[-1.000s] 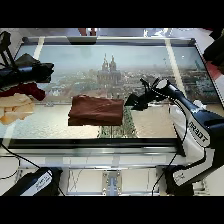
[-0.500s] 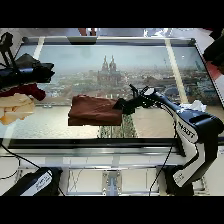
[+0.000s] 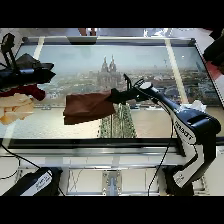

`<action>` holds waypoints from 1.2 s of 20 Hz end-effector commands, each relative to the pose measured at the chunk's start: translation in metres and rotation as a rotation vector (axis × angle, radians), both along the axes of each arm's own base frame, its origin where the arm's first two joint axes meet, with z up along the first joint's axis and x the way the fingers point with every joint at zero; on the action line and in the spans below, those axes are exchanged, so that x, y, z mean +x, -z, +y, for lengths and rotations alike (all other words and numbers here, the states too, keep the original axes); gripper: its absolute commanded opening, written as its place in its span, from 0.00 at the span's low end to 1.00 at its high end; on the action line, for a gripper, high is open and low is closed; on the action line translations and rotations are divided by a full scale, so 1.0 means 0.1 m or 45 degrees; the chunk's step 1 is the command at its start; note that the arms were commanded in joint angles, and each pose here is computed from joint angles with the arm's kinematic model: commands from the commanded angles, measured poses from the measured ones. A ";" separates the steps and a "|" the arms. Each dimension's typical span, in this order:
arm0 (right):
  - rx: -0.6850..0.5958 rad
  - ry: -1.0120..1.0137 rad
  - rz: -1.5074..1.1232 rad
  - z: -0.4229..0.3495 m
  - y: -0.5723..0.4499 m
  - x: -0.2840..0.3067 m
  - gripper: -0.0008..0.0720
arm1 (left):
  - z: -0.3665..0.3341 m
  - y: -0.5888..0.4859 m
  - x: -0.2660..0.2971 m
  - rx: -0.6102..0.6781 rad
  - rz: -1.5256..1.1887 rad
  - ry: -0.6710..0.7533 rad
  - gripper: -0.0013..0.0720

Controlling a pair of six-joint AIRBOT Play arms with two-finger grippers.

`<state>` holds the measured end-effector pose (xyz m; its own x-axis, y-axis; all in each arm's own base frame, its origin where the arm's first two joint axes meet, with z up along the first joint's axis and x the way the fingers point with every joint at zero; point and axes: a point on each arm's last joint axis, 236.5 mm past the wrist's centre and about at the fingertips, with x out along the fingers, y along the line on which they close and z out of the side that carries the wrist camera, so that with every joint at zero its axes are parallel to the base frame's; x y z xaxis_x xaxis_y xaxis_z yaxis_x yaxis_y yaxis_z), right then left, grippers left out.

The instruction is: Fold the shirts.

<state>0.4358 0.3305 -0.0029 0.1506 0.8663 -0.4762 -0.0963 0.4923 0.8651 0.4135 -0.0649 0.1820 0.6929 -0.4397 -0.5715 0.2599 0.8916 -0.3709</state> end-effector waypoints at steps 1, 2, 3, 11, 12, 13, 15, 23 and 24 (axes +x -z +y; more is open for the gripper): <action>0.014 0.127 -0.170 -0.45 -0.58 0.43 0.02 | 0.00 0.01 -0.01 0.000 0.006 0.004 0.04; -0.035 0.192 -0.201 -0.76 -0.72 0.53 0.02 | 0.00 0.01 -0.01 0.000 0.007 0.004 0.04; -0.112 0.249 -0.224 -1.09 -0.82 0.57 0.02 | 0.00 0.01 -0.01 0.000 0.006 0.004 0.04; -0.878 0.781 -0.168 -4.08 -1.54 -0.55 0.02 | 0.00 0.01 -0.01 -0.001 0.006 0.004 0.04; -0.932 0.818 -0.102 -4.30 -1.49 -0.84 0.02 | 0.00 0.01 -0.01 -0.001 0.006 0.004 0.04; -0.956 0.864 -0.040 -4.47 -1.42 -1.13 0.02 | 0.00 0.01 -0.01 -0.001 0.006 0.003 0.04; -0.977 1.000 0.024 -4.68 -1.28 -1.62 0.02 | -0.01 0.01 -0.01 -0.001 0.007 0.005 0.04; -1.063 1.398 0.321 -4.83 -0.37 -2.93 0.02 | -0.01 0.01 -0.01 -0.001 0.007 0.005 0.04; -1.067 1.400 0.355 -4.83 -0.26 -2.98 0.02 | -0.01 0.01 -0.01 -0.001 0.007 0.005 0.04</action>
<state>0.1708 -0.1530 0.0586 0.4534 -0.1592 -0.8770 0.7263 0.6363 0.2600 0.4122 -0.0658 0.1811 0.6874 -0.4435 -0.5751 0.2620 0.8900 -0.3732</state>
